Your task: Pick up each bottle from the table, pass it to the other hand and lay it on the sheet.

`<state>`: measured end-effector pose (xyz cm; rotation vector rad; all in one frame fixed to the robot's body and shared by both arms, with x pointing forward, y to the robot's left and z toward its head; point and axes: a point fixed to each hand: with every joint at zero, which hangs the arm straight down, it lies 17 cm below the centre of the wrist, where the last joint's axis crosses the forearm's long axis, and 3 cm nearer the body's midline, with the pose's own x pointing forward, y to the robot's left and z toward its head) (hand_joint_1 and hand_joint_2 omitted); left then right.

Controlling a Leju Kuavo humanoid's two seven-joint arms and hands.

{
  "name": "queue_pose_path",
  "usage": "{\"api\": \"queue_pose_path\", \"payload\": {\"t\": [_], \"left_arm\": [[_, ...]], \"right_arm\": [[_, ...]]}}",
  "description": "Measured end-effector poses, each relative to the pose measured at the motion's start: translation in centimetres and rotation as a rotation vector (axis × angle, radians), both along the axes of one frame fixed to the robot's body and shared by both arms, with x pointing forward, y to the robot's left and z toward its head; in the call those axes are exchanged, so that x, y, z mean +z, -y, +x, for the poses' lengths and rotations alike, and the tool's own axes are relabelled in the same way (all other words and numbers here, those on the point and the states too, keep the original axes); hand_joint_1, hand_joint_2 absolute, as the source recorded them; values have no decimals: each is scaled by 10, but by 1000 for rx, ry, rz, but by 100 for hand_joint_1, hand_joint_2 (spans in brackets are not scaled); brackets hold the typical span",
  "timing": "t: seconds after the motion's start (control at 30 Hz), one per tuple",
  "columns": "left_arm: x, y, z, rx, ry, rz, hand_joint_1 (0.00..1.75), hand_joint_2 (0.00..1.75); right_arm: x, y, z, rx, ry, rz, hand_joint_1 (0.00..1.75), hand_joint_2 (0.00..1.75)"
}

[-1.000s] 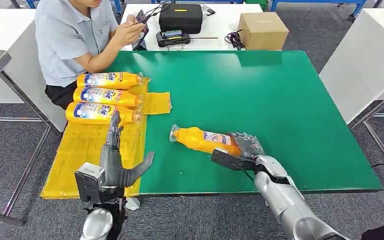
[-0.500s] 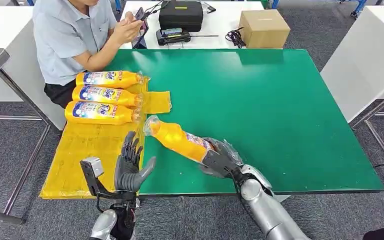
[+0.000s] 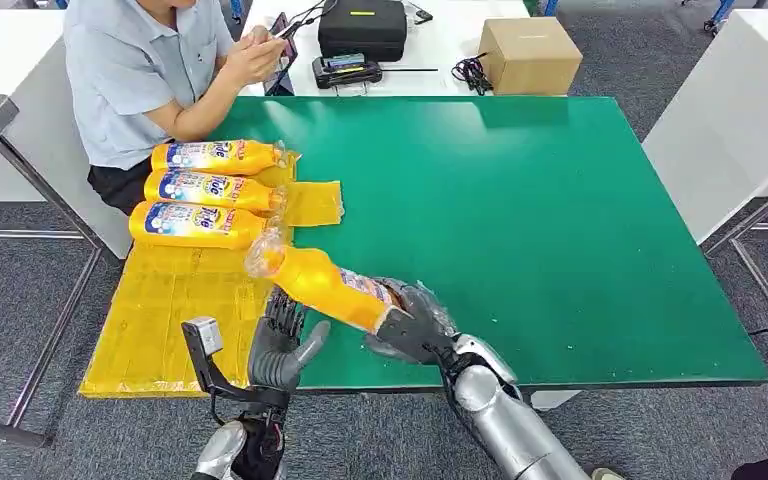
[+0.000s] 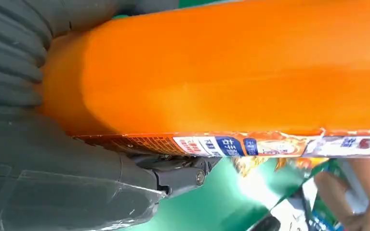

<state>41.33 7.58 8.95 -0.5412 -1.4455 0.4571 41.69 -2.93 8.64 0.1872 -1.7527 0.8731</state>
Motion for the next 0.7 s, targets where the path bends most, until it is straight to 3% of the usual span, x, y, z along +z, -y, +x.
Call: {"api": "queue_pose_path", "payload": {"t": [0.37,0.4,0.43,0.47,0.5,0.53,0.57,0.6,0.63,0.67,0.7], "left_arm": [[19,14,1,-26,68,11,0,175],[20,15,1,-28,71,12,7,175],[21,15,2,-29,74,12,161,175],[22,15,2,-28,77,12,175,175],[22,15,3,-28,79,12,175,175],[23,15,3,-27,82,12,175,175],[24,15,4,-25,86,12,175,175],[26,14,4,-23,91,13,175,175],[27,14,4,-22,97,15,175,175],[28,15,5,-24,104,20,175,175],[30,15,6,-25,113,27,175,175]], "right_arm": [[-23,-17,-16,47,-65,-12,155,175],[-26,-18,-17,52,-72,-15,154,175],[-27,-19,-18,57,-76,-19,155,175],[-29,-21,-19,61,-79,-20,150,175],[-29,-22,-19,63,-81,-20,150,175],[-29,-24,-19,66,-83,-20,140,175],[-29,-24,-19,68,-83,-20,106,175],[-29,-26,-20,72,-83,-19,106,175],[-29,-27,-20,75,-83,-15,33,175],[-27,-28,-20,78,-85,-8,115,175],[-27,-29,-20,80,-92,1,115,175]]}}
